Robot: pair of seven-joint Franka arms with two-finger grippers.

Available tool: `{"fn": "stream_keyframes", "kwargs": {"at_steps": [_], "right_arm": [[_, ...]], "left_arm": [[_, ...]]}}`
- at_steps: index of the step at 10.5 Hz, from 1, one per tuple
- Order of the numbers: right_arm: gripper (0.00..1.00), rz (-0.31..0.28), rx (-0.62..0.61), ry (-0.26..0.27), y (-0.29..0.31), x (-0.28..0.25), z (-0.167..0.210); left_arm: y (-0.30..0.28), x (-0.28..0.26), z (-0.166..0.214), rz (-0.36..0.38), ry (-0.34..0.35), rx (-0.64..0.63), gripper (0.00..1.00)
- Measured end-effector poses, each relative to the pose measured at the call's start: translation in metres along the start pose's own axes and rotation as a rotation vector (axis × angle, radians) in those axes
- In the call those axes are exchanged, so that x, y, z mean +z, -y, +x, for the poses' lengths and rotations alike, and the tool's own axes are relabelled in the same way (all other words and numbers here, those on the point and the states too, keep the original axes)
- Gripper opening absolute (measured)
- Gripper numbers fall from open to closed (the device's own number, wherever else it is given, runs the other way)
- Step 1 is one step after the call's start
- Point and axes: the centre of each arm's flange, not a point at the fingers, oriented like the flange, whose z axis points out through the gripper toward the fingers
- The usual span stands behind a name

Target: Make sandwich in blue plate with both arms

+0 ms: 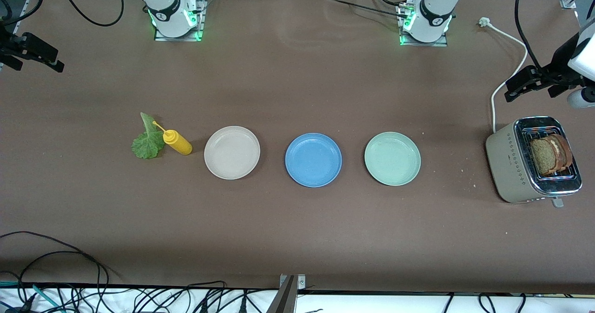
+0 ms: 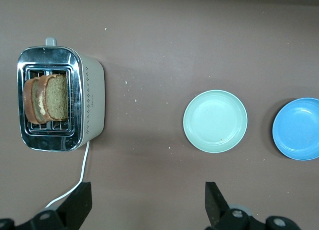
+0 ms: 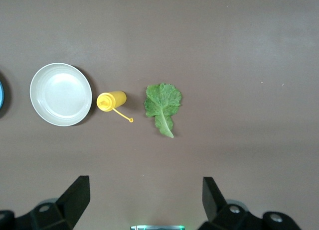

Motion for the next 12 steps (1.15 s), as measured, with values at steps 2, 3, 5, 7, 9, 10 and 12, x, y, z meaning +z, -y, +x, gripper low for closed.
{"fn": "stream_keyframes", "kwargs": {"at_steps": [2,3,5,7,9,10,12], "right_arm": [[1.0,0.0,0.0,0.0,-0.0001,0.0,0.0],[1.0,0.0,0.0,0.0,-0.0002,0.0,0.0],[1.0,0.0,0.002,0.0,-0.0009,-0.0001,0.0],[1.0,0.001,0.011,0.0,-0.006,-0.0002,0.0],[1.0,0.002,0.016,-0.003,-0.0088,-0.0013,0.0],[1.0,0.002,0.017,-0.003,-0.0091,-0.0014,0.0],[1.0,0.002,0.017,-0.004,-0.0094,-0.0015,0.0001]], "left_arm": [[-0.0006,0.0,-0.0001,0.002,0.0,0.001,1.0],[-0.0004,0.0,-0.0001,0.008,-0.001,0.003,1.0],[-0.0021,0.0,-0.0005,0.011,-0.001,0.007,1.0],[-0.0042,-0.0001,-0.0009,0.011,-0.001,0.011,1.0],[-0.0048,-0.0011,-0.0011,0.01,-0.003,0.012,1.0],[-0.0045,-0.002,-0.001,0.01,-0.005,0.011,1.0],[-0.0044,-0.0026,-0.001,0.01,-0.006,0.011,1.0]]}}
